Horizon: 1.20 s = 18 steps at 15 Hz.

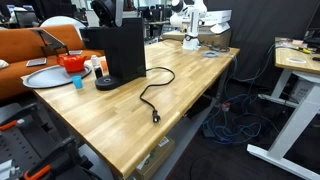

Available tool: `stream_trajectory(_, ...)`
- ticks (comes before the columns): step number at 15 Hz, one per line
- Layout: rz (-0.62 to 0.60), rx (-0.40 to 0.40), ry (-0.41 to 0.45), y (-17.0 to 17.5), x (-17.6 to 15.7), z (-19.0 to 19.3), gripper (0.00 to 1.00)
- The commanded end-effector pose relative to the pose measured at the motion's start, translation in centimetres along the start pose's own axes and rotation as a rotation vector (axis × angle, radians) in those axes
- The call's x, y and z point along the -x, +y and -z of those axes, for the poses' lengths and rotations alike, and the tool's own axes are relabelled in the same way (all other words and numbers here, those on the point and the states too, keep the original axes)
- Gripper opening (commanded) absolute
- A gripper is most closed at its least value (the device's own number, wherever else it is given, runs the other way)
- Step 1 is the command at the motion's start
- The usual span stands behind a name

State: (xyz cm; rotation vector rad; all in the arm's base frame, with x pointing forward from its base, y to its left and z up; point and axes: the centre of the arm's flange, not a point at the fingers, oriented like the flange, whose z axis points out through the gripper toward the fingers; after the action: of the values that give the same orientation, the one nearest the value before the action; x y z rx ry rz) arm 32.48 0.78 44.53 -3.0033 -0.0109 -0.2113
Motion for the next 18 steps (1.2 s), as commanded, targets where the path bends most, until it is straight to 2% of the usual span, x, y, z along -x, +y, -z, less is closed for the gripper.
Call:
stream_trajectory(1,0.0,0.0,0.0,0.0,0.0,0.0,1.0)
stream_trajectory(3,0.0,0.0,0.0,0.0,0.0,0.0,1.0)
stream_trajectory(5,0.007,0.072,-0.006,-0.1,0.0,-0.5,1.0)
stream_trajectory(8,0.04,0.146,-0.061,-1.9,0.4,-1.5,1.0)
stream_trajectory(13,0.174,0.159,-0.085,-7.0,0.9,-2.6,1.0)
stream_trajectory(15,0.209,0.052,-0.107,-8.3,1.3,-3.2,1.0)
stream_trajectory(16,0.187,0.115,-0.075,-8.0,1.7,-2.9,1.0)
stream_trajectory(18,0.193,0.108,-0.078,-8.3,1.8,-3.0,1.0)
